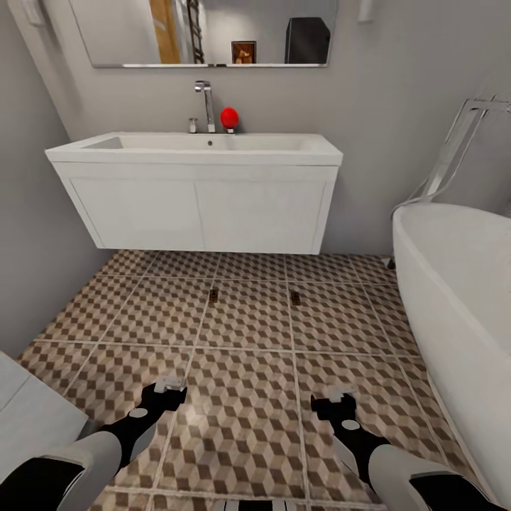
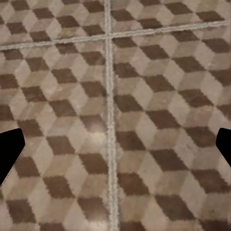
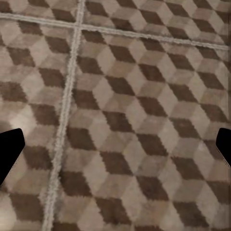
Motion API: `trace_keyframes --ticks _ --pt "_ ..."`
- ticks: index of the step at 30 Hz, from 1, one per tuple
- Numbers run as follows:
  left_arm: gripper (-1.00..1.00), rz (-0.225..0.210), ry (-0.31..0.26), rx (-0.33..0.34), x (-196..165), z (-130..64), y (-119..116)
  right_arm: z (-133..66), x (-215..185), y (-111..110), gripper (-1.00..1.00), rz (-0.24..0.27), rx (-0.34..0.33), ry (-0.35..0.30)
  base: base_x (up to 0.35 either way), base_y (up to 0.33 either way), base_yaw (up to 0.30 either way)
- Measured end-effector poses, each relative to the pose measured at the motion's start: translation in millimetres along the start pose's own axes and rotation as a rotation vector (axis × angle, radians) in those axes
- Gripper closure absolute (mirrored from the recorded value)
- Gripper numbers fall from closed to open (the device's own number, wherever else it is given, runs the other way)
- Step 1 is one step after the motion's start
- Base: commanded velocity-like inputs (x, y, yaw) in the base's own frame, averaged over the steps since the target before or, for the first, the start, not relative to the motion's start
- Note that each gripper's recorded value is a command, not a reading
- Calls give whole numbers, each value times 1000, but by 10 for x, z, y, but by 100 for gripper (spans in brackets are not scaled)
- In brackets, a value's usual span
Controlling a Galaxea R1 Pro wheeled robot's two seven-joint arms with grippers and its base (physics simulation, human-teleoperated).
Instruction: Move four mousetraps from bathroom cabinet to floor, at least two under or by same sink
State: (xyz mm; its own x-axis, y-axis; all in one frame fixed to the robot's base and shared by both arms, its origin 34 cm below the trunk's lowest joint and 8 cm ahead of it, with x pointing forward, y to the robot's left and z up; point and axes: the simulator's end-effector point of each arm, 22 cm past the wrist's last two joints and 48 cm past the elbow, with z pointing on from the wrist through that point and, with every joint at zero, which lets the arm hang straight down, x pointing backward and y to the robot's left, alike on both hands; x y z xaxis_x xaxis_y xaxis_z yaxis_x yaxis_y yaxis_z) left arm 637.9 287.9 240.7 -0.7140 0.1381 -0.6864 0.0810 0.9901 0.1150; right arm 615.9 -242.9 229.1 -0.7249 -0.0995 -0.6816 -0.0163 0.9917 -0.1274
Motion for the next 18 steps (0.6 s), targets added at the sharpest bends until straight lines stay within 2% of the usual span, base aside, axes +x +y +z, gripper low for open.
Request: trace_keyframes --ticks 18 --pt "-100 0 -68 -8 -416 -188 52 -172 -422 -68 -100 -3 7 -74 0 0 0"
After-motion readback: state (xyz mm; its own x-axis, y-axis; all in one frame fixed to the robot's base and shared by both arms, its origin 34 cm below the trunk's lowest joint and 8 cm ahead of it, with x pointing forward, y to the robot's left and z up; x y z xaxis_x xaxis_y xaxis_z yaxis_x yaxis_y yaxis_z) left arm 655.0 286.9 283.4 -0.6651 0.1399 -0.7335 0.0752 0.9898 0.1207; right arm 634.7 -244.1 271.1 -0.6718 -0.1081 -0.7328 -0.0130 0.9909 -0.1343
